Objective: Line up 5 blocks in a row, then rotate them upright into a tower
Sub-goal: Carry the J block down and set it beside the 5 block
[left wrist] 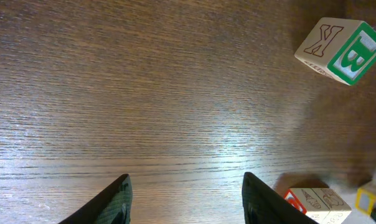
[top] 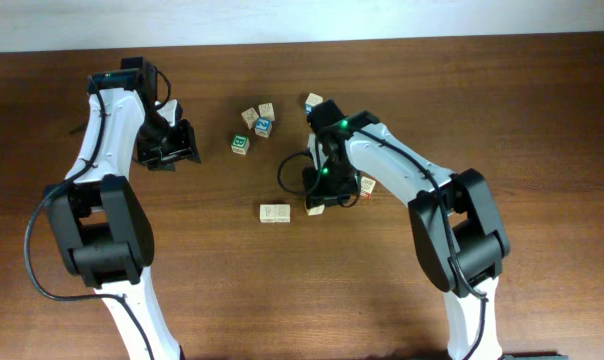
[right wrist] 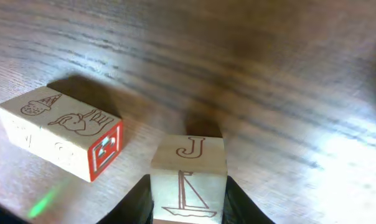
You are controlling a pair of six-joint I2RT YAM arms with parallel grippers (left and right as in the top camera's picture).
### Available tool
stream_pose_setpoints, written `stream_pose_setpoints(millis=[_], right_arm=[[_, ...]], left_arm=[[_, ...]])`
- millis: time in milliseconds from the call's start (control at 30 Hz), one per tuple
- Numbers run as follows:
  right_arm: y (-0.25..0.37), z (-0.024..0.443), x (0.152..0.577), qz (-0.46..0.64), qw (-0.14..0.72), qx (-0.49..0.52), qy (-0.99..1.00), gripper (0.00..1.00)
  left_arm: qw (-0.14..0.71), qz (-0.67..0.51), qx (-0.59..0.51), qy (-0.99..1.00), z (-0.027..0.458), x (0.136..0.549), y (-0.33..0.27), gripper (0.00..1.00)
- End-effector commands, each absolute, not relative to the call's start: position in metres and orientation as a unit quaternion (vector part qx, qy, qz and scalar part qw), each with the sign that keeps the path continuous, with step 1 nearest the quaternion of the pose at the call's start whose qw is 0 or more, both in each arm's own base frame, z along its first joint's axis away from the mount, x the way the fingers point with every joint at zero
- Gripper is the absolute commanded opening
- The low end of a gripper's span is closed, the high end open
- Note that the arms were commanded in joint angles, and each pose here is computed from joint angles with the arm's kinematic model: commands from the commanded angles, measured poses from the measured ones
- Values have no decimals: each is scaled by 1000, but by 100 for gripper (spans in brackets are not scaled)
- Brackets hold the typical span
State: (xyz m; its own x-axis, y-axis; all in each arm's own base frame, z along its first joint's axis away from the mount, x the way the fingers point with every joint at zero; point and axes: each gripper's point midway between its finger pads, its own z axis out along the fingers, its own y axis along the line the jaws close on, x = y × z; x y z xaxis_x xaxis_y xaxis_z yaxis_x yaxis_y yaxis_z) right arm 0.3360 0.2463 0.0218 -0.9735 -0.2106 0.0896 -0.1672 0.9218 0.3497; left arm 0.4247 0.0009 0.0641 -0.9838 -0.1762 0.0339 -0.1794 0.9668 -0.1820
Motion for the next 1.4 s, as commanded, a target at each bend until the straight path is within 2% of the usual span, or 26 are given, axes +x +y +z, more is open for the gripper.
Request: stream_pose_setpoints(millis=[0,100,200,333,467,500,533,567,600,700,900,1367], right_arm=[[257,22,324,-172,80,85,-978,30],[262,22,320,-169,81,84,-979,32],[260,21,322,-163,78,76,-981,42],[264,26,326,-172,72,77,-979,43],[271,59,339,-187,49,83,-978,43],[269,70,344,-188,45,79,-978,40],[266,75,346,-188,45,82,-978,32],[253,76,347,-170,49,74,-981,12],[243,73,345,-151,57,68,-985,6],[223,54,330,-101,82,63,-989,4],[223,7,304,-100,103,69,-987,5],[243,-4,306,-118,75,86,-986,5]], left_arm=[[7,93,94,-991,63,429,1,55],[7,93,94,-991,63,429,1,55],[7,93,94,-991,63,429,1,55],[7,93,94,-991,63,429,1,55],[7,93,94,-991,63,428,1,56],[7,93,94,-991,63,428,1,55],[7,93,94,-991,63,428,1,56],[7,93,94,-991,63,428,1,56],[7,93,94,-991,63,429,1,56],[6,93,94,-991,63,429,1,56],[3,93,93,-991,63,431,1,56],[1,93,93,-991,63,431,1,55]])
